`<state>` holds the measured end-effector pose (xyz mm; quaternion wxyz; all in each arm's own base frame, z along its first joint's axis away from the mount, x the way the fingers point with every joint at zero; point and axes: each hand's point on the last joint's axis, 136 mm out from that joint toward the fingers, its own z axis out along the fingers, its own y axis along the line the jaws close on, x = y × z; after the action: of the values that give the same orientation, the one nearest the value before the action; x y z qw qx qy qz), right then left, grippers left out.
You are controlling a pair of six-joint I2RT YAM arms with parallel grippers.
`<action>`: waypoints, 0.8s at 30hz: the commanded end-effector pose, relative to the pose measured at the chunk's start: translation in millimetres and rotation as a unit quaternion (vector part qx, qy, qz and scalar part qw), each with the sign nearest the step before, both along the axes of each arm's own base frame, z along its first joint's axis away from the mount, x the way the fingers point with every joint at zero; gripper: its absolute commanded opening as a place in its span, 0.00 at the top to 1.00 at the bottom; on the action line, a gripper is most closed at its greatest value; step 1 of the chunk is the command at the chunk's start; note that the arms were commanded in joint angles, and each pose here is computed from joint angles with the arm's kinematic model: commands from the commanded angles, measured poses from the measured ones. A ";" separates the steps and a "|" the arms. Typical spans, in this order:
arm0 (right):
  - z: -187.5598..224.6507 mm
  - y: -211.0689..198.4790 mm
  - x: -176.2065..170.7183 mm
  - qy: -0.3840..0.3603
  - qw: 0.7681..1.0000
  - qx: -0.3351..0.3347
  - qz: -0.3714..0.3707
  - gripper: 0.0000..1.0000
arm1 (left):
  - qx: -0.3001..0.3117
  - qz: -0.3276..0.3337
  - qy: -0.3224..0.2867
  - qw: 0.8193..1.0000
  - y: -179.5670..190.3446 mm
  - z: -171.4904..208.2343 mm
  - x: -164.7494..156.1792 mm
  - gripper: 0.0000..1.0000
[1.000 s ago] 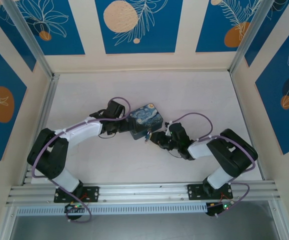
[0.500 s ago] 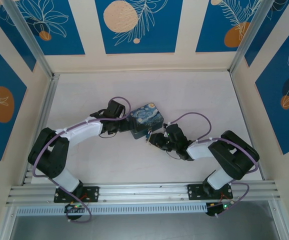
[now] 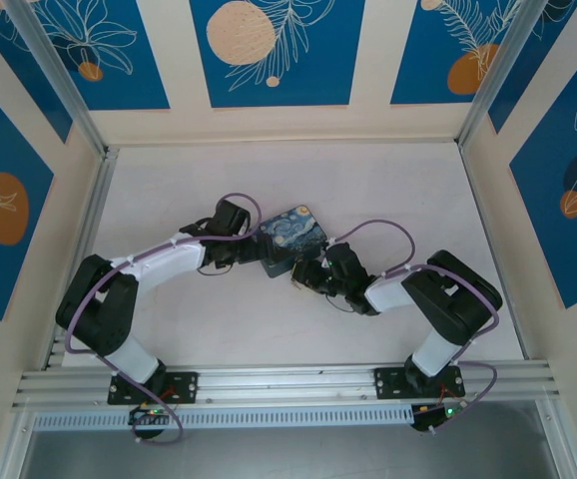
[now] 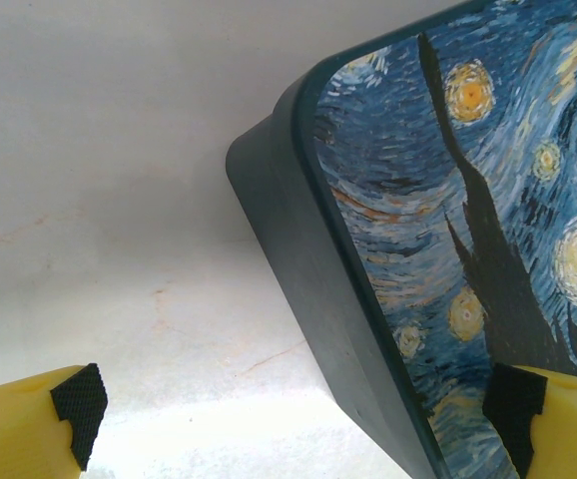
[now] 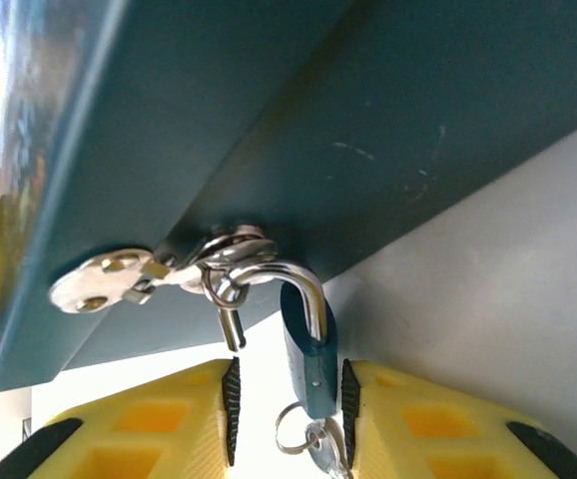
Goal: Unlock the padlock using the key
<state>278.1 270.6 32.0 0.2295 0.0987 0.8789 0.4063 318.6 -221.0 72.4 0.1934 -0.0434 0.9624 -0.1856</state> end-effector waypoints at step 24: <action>-21.9 -8.2 3.4 0.015 0.999 -0.035 -0.012 0.81 | 0.057 0.004 0.073 0.996 18.1 -44.2 -28.6 0.00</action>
<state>282.3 271.2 26.9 0.2306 0.0981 0.8797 0.4041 321.6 -225.3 71.7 0.1942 -0.0491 0.9600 -0.1958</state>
